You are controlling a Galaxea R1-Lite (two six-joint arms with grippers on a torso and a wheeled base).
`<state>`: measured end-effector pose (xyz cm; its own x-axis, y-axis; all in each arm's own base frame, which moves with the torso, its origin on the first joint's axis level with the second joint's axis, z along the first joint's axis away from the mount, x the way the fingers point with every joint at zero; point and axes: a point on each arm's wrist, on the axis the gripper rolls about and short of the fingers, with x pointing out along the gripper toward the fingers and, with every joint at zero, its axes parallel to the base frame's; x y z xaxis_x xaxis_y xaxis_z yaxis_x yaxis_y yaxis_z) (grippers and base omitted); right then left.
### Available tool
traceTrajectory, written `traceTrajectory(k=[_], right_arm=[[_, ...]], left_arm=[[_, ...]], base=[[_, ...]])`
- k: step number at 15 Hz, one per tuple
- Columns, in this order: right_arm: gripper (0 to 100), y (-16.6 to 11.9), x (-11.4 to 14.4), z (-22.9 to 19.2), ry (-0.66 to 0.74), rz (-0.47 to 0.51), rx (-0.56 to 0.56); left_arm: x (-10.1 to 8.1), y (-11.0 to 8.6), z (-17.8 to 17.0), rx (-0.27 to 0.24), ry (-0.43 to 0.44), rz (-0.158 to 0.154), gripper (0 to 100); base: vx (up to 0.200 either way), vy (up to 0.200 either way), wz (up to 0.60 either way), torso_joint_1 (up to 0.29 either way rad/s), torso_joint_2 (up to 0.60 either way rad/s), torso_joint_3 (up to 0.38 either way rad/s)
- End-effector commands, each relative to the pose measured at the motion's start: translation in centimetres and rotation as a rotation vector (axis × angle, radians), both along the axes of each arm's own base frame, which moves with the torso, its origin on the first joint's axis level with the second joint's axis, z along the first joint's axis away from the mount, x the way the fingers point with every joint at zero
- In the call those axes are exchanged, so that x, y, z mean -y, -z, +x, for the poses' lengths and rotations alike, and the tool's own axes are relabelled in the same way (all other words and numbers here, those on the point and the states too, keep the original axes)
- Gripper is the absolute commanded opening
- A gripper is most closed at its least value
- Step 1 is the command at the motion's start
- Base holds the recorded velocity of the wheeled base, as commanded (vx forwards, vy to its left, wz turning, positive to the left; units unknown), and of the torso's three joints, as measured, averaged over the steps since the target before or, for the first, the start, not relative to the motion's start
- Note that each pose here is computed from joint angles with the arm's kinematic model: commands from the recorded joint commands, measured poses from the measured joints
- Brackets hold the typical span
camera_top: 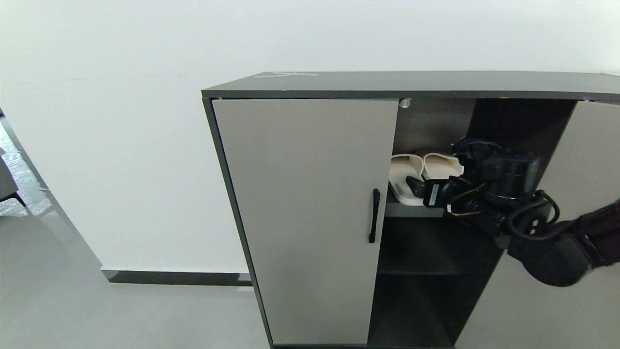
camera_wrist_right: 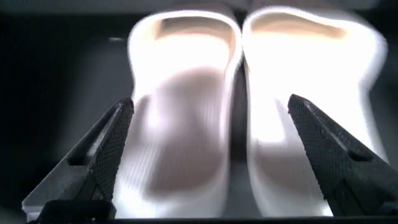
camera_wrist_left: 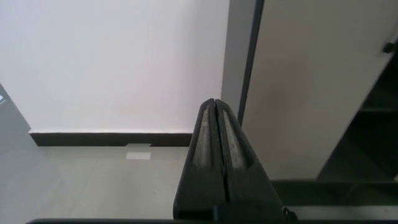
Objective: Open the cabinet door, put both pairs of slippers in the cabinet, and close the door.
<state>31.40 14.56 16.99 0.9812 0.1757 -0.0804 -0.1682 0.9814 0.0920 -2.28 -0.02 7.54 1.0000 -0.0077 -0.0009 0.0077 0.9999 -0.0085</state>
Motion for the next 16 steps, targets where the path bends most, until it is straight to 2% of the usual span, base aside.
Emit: traceTrajectory(k=[1,3,6,8,9,11,16], right_arm=[[100,-2.3,0.5,-6.0,-0.083,0.056,0.102],[100,-2.8,1.0,-10.2,-0.245,0.072,0.113],[100,-2.6,1.1,-15.8,-0.596,0.085,0.09],[100,-1.7,2.0,-18.6,-0.826,0.106,0.014],[100,-1.5,2.5,-19.3,-0.897,0.121,-0.028],[100,-1.4,2.9,-19.4,-0.895,0.134,-0.07],[100,-1.3,3.1,-19.1,-0.894,0.125,-0.067]], left_arm=[[0.0,0.0,0.0,-0.002,0.0,-0.001,0],[0.0,0.0,0.0,-0.002,0.0,0.001,0],[0.0,0.0,0.0,-0.002,0.0,0.001,0],[0.0,0.0,0.0,-0.002,0.0,-0.001,0],[0.0,0.0,0.0,-0.001,-0.003,0.001,0],[0.0,0.0,0.0,-0.002,-0.003,0.001,0],[0.0,0.0,0.0,-0.002,-0.005,0.001,0]], base=[[-0.2,0.0,0.0,-0.002,0.0,0.007],[-0.2,0.0,0.0,0.002,0.0,0.005],[-0.2,0.0,0.0,-0.001,0.01,0.004],[-0.1,-0.1,0.0,-0.002,0.0,0.005],[0.0,-0.2,0.0,-0.012,0.0,0.002],[0.0,-0.2,0.0,-0.002,0.0,-0.005],[0.0,-0.2,0.0,0.001,0.0,0.004]])
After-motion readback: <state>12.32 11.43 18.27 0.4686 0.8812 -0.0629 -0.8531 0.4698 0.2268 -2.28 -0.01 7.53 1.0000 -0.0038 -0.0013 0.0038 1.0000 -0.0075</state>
